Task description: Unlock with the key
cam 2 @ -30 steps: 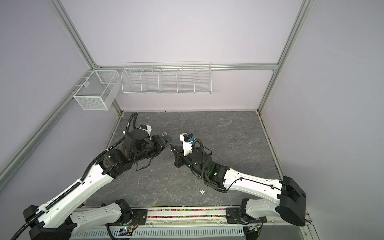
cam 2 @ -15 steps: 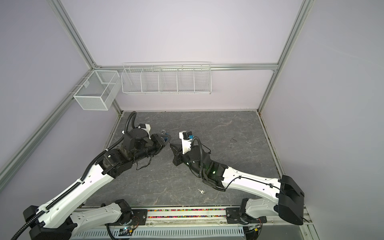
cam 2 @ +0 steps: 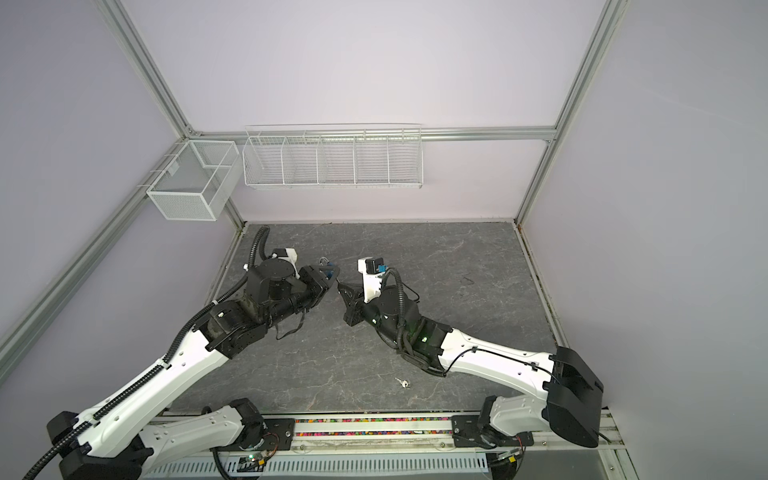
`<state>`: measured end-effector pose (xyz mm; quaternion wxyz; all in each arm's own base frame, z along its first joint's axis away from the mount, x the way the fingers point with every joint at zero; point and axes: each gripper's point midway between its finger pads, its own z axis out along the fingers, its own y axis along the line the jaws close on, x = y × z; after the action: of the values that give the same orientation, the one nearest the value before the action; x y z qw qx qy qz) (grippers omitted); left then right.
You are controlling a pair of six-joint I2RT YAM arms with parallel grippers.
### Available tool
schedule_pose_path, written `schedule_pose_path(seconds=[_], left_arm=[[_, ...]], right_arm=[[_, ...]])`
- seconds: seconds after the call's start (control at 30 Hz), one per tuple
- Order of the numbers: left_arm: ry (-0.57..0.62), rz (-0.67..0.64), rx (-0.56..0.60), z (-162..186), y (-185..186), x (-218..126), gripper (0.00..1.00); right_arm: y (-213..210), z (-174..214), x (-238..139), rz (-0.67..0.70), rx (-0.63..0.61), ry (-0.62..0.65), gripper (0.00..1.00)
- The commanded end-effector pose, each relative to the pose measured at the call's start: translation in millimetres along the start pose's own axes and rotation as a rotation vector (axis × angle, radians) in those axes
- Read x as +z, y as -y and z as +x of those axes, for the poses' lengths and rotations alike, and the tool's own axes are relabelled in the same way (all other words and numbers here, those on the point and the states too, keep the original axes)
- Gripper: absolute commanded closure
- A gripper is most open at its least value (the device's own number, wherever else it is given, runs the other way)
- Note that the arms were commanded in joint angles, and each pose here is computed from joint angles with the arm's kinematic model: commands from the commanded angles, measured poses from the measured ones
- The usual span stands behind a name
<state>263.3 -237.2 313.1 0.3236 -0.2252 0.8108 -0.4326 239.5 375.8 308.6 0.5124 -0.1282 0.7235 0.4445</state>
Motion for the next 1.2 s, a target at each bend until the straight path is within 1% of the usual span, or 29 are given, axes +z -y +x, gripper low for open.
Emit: schedule_pose_path(seconds=[0.0, 0.17, 0.27, 0.33, 0.43, 0.53, 0.67, 0.73, 0.87, 0.93, 1.03, 1.1, 1.17], left_arm=[[-0.117, -0.015, 0.025, 28, -6, -5, 1.0], [-0.135, 0.019, 0.019, 28, 10, -4, 1.0], [-0.146, 0.079, -0.015, 27, 26, -7, 1.0], [-0.146, 0.085, -0.016, 27, 29, -9, 1.0], [-0.158, 0.076, -0.015, 30, 24, -9, 1.0], [-0.149, 0.027, -0.007, 31, 7, -8, 1.0], [-0.124, -0.033, 0.054, 28, -9, -9, 1.0], [-0.131, -0.045, 0.077, 29, -10, -8, 1.0], [-0.136, -0.058, 0.119, 28, -9, -7, 1.0], [-0.125, -0.081, 0.143, 25, -11, -9, 1.0], [-0.111, -0.081, 0.158, 22, -9, -9, 1.0], [-0.09, -0.065, 0.156, 18, -5, -10, 1.0], [-0.074, -0.021, 0.15, 16, 3, -11, 1.0]], right_arm=[[-10, -41, -1, -0.046, 0.043, 0.144, 0.94], [-11, -9, 18, 0.03, -0.111, 0.068, 0.93], [1, 6, 27, 0.069, -0.131, 0.047, 0.94], [2, 1, 24, 0.059, -0.112, 0.067, 0.94], [-4, -23, 15, 0.031, -0.091, 0.124, 0.94], [-10, -49, 1, 0.006, -0.097, 0.18, 0.94], [-10, -65, -13, -0.011, -0.081, 0.207, 0.94], [-11, -66, -14, -0.02, -0.084, 0.193, 0.94], [-12, -50, -3, -0.033, -0.113, 0.115, 0.94], [-11, -47, -3, -0.034, -0.092, 0.105, 0.94], [-8, -47, -4, -0.063, -0.007, 0.091, 0.94], [-3, -46, -5, -0.075, 0.049, 0.078, 0.94], [-4, -43, -4, -0.096, 0.082, 0.058, 0.94]])
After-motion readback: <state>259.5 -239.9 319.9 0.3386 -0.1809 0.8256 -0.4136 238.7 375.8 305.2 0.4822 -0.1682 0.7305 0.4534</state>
